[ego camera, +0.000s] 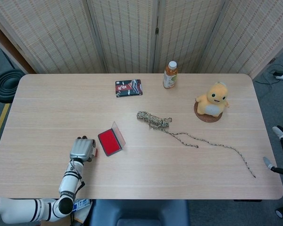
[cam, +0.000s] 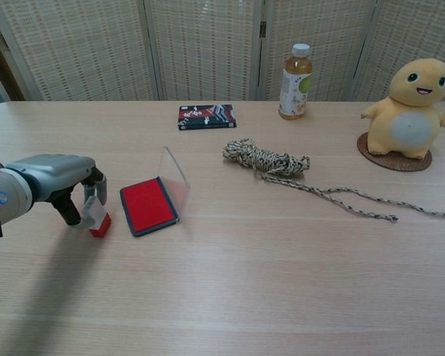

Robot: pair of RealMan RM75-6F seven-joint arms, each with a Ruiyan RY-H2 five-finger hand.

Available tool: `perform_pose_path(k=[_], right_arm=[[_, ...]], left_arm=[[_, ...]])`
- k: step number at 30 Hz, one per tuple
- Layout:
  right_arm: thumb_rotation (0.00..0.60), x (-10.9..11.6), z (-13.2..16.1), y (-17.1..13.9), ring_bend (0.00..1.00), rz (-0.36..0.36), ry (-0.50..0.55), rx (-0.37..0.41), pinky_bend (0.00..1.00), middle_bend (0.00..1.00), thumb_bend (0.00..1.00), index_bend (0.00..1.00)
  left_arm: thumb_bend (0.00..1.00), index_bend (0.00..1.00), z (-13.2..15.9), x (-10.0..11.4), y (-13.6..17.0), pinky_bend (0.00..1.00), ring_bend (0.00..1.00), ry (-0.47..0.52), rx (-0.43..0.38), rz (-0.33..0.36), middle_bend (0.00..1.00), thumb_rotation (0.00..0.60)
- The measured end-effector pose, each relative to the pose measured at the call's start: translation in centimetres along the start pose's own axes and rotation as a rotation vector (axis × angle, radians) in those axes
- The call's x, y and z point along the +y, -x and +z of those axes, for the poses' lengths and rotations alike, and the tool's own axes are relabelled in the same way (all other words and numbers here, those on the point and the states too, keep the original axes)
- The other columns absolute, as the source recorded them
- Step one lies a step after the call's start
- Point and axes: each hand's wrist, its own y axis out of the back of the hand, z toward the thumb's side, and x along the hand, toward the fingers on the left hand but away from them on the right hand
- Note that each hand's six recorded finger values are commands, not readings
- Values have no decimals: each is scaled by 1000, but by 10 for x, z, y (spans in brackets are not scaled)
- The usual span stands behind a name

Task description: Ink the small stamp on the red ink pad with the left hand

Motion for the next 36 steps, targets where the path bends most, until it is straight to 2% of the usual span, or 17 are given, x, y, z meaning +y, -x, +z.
perform_pose_path(k=[3,6,11,15,21,26,31,36], right_arm=[[600,0,0,0,0,-1,-1,-1,0,0,311,0],[600,1,-1,0,0,-4,-1,-1,0,0,310,0],[600,1,-1,0,0,-6,1,-2,0,0,310,0],[600,2,-1,0,0,-9,0,-5,0,0,310,0],[600,2,0,-1,0,-13,-6,-3,0,0,310,0],[600,0,3,-2,0,-19,-33,-1,0,0,310,0],[600,1,4,-4,0,-48,-65,-14,0,0,310,0],[600,-1,5,-5,0,-77,-117,-38,0,0,310,0]], left_arm=[[307,153,0,1,2,257,50,5,-14,-2,270,585],[305,97,0,2,3,257,29,11,-18,-5,240,563],[300,88,0,5,5,257,28,13,-21,3,238,559],[300,88,-3,16,14,257,29,2,-9,38,238,594],[300,89,-21,44,50,257,28,-1,44,138,238,600],[300,88,-52,61,90,257,28,0,102,253,238,600],[300,60,-78,61,123,256,8,42,99,346,203,600],[300,27,-118,53,149,247,0,165,111,424,134,600]])
